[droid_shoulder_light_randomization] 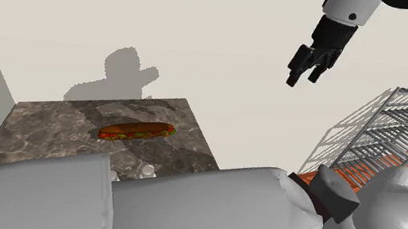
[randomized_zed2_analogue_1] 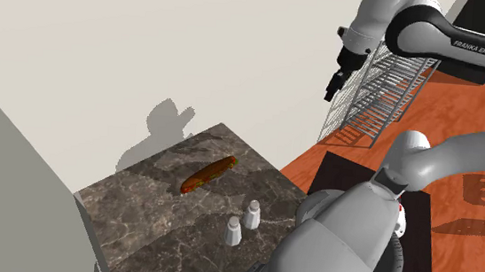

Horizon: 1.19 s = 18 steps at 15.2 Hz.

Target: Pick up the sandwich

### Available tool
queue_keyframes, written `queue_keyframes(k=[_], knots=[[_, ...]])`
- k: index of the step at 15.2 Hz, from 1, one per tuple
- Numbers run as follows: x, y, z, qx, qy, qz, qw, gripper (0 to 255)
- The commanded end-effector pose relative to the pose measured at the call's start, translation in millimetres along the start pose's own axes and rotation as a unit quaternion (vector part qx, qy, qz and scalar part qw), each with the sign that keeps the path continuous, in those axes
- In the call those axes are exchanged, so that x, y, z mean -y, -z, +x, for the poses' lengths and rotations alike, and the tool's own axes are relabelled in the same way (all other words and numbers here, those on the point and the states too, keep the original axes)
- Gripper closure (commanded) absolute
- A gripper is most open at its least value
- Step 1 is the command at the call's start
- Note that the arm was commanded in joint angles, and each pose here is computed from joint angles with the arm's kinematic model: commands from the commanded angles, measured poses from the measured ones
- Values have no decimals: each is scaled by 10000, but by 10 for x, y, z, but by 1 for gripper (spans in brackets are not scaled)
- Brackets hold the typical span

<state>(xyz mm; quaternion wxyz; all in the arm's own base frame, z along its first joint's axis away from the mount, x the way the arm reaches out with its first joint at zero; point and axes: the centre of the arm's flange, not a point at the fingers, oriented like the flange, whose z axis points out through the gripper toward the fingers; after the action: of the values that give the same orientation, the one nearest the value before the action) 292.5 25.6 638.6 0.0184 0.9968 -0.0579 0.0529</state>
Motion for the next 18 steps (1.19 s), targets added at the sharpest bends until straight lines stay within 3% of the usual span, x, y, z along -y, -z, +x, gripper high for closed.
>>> queue_keyframes(k=[1,5,9,13,18], knots=[[0,0,0,0,0,0,10000,0],[227,-231,438,70,605,10,9981,0],[505,-467,842,139,1207,20,9926,0],[830,-707,1206,208,1805,31,9834,0],[1294,-1014,1597,293,2542,43,9667,0]])
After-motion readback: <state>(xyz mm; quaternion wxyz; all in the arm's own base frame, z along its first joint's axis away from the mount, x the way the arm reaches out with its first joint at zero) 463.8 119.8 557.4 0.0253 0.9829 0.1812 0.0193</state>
